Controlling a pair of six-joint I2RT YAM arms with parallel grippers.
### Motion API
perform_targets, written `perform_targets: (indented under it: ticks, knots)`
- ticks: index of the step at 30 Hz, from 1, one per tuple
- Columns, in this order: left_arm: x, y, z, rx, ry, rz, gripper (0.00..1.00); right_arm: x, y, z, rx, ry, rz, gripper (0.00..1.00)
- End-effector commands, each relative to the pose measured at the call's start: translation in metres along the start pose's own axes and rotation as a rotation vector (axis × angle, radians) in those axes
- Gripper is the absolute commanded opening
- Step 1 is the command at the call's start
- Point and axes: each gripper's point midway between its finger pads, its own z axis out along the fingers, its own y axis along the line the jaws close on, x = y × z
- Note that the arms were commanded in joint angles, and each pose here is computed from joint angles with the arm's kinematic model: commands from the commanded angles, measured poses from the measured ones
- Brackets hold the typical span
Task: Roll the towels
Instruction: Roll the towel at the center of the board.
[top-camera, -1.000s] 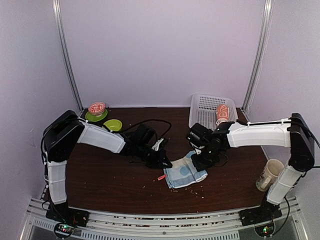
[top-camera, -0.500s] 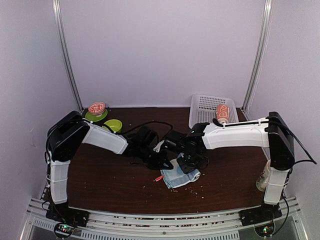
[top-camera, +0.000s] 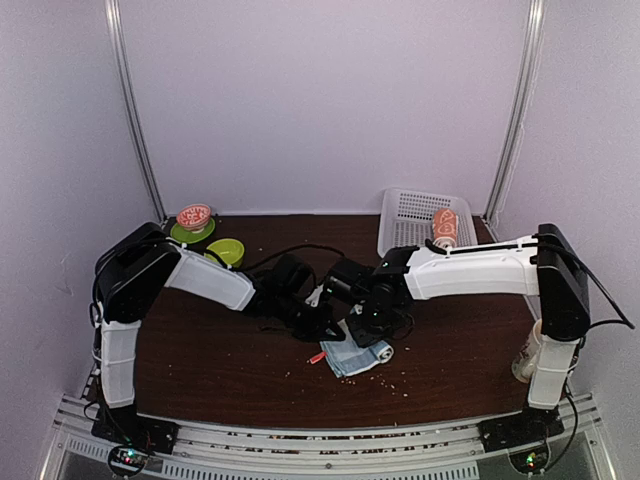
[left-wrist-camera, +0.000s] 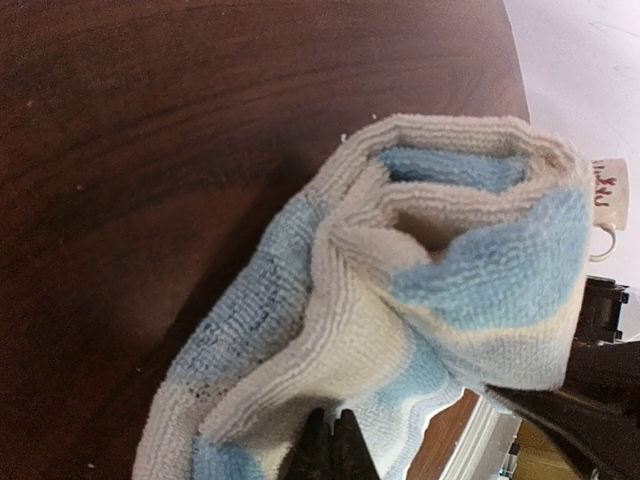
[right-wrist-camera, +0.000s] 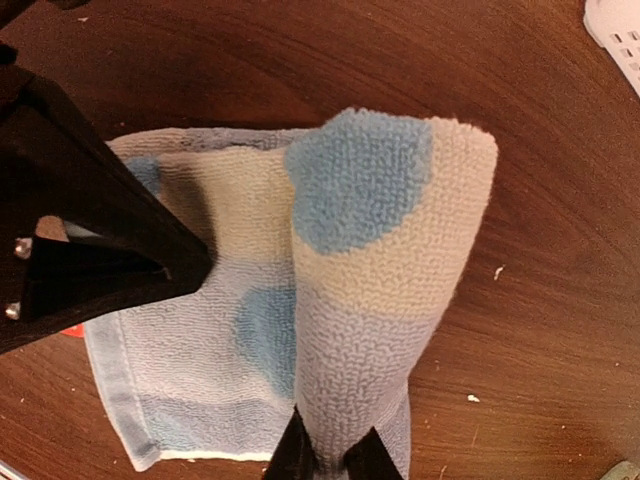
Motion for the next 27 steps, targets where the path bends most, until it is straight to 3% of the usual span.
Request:
perform_targets:
  ticks: [1,5,11,20,27]
  knots:
    - [0.004,0.005,0.006,0.014,0.002,0.008,0.00,-0.005,0.022,-0.002,-0.100,-0.027,0.019,0.15]
    - [0.004,0.003,0.004,0.019,0.001,0.006,0.00,-0.002,0.037,-0.001,-0.192,-0.031,0.026,0.23]
    - [0.003,-0.003,-0.007,0.007,-0.019,0.006,0.00,0.009,0.046,0.002,-0.289,-0.044,0.036,0.45]
    - [0.003,-0.021,-0.037,0.007,-0.072,0.012,0.00,0.009,0.069,-0.002,-0.464,-0.099,0.020,0.58]
    - [-0.019,-0.050,-0.046,0.064,-0.119,0.048,0.00,0.019,0.074,0.003,-0.540,-0.127,0.016,0.69]
